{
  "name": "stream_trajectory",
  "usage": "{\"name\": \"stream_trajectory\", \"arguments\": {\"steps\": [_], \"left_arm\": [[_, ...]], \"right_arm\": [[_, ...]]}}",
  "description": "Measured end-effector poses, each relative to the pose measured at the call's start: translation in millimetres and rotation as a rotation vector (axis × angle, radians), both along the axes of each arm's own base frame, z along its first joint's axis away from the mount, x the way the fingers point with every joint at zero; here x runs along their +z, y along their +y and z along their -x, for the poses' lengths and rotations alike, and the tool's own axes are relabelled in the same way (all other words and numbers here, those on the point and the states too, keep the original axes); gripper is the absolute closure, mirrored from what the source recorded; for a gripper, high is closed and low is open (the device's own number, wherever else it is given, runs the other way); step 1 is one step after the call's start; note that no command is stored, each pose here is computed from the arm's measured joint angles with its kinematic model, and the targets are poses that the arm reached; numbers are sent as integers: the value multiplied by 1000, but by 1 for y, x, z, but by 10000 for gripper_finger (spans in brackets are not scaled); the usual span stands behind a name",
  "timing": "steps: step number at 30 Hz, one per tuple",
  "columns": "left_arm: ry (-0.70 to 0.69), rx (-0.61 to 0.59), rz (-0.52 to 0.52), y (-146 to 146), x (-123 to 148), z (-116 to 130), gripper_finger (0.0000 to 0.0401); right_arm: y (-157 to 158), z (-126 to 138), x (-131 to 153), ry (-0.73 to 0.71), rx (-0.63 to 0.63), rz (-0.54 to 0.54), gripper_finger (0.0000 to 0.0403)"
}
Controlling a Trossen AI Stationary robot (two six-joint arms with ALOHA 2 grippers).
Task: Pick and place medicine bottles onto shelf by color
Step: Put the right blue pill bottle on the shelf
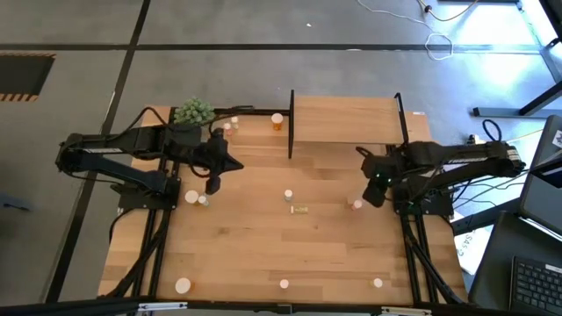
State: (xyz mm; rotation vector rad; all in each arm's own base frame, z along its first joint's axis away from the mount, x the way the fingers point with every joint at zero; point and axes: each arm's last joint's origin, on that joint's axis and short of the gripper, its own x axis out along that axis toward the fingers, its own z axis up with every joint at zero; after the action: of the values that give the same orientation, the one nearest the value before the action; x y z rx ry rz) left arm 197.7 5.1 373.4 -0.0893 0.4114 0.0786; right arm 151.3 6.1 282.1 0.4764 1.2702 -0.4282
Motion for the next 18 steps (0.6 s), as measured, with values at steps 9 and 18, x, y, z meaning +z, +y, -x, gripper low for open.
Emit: {"name": "stream_trajectory", "arguments": {"steps": [9, 18], "left_arm": [[-87, -3, -74, 5, 3, -20, 401], [-198, 61, -86, 25, 3, -47, 401]], "right_arm": [[-17, 10, 52, -66, -179, 67, 284], [-51, 4, 91, -106, -296, 218, 283]]}}
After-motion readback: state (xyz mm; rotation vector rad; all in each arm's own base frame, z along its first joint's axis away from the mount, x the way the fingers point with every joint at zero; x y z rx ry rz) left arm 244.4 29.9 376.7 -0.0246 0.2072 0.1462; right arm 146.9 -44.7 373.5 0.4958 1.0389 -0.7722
